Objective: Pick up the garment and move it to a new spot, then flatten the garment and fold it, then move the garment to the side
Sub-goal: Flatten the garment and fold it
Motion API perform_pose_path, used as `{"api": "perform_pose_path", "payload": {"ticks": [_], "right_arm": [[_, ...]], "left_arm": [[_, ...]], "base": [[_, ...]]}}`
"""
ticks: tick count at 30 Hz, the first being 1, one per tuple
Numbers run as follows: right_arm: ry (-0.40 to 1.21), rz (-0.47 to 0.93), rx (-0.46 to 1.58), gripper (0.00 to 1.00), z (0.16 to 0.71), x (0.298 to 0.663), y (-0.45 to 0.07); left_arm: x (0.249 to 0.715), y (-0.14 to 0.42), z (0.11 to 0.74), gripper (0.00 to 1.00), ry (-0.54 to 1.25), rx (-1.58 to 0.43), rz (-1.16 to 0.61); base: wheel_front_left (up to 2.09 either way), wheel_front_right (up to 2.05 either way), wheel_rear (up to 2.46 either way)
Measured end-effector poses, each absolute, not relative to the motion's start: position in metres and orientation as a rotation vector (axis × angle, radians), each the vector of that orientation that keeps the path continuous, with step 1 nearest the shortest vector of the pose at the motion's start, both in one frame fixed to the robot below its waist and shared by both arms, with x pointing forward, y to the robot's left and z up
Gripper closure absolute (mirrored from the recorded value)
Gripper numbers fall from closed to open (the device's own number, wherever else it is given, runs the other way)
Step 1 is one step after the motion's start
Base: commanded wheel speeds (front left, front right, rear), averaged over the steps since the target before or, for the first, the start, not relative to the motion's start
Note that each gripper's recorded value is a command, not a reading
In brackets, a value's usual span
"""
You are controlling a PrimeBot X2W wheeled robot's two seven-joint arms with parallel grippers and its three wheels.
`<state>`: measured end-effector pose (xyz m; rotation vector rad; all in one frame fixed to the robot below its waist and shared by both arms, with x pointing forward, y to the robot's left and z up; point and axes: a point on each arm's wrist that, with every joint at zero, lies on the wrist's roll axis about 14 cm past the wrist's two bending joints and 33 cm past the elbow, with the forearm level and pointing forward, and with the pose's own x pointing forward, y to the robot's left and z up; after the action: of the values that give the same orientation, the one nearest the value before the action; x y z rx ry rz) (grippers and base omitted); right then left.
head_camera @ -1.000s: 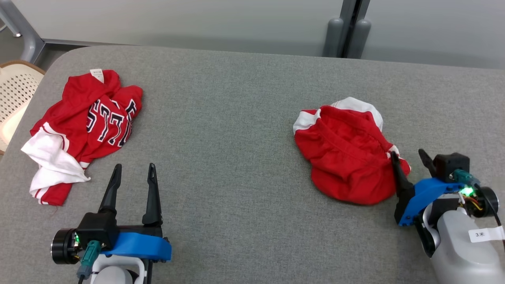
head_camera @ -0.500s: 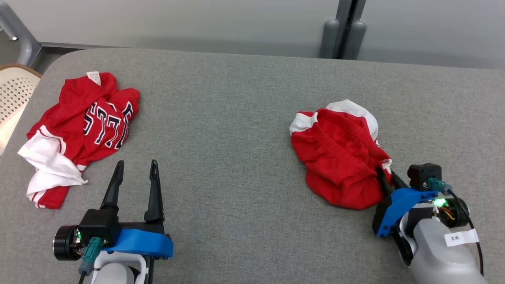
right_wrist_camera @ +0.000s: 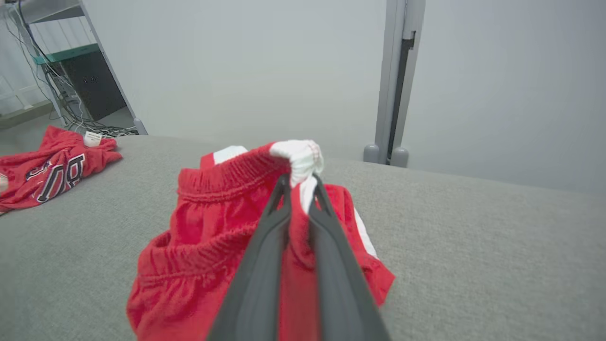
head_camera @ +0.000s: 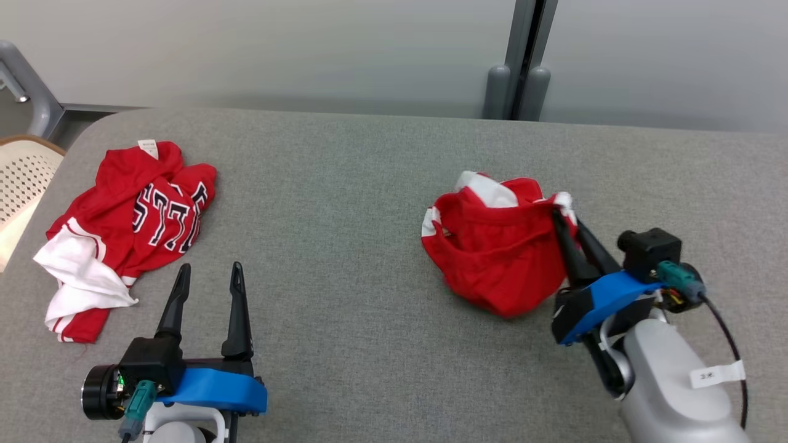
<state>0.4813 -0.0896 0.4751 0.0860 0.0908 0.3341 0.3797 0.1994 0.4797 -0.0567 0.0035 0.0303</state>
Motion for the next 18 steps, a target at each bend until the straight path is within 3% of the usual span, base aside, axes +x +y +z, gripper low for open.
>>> {"api": "perform_pose_path", "payload": {"ticks": [7,18], "right_arm": [[-0.007,0.534,0.101,1.0,0.505,0.451,-0.019],[0.084,0.899,0.1,1.0,0.478,0.37,0.083]], "left_arm": [[0.371,0.203,0.485,0.0,-0.014,-0.073,0.046],[0.359,0.215,0.485,0.0,-0.013,-0.086,0.092]], "base": [[0.0,0.0,0.0],[0.0,0.0,0.0]]}}
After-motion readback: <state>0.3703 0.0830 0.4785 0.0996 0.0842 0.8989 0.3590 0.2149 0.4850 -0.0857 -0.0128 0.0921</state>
